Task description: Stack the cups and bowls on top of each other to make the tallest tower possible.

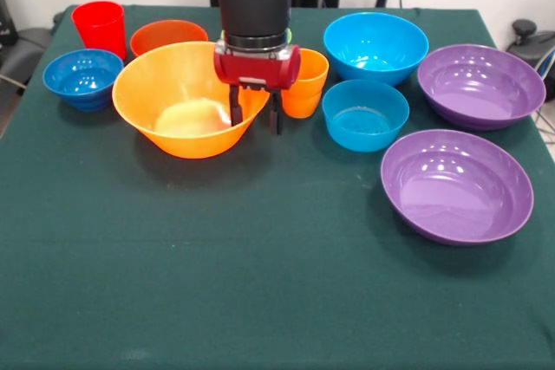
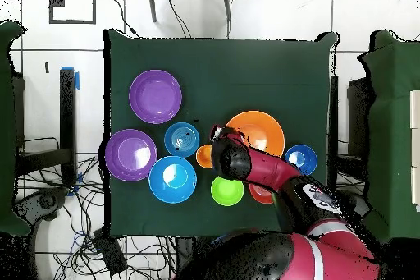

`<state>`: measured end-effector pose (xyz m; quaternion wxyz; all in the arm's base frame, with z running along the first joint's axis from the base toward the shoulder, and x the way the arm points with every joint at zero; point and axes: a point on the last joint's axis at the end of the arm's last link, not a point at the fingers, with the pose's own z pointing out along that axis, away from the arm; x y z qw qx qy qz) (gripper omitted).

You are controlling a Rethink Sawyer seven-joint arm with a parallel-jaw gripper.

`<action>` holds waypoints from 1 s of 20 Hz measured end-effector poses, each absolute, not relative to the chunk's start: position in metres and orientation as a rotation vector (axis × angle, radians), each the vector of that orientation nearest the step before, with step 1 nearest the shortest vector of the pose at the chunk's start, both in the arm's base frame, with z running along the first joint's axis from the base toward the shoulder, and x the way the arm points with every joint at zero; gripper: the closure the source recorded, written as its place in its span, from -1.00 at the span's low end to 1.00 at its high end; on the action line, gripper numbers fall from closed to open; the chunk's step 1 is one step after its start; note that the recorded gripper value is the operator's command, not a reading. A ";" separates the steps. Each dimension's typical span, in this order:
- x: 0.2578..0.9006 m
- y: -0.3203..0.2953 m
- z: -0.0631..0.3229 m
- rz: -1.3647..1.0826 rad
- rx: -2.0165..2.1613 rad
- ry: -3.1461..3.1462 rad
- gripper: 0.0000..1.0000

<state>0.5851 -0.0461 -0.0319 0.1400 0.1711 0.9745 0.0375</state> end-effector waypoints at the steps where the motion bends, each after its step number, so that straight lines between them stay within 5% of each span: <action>1: 0.582 -0.045 -0.037 0.110 0.485 2.817 -1.00; 19: 0.581 -0.043 -0.046 0.092 0.443 2.785 -1.00; 20: 0.581 -0.043 -0.045 0.089 0.442 2.785 1.00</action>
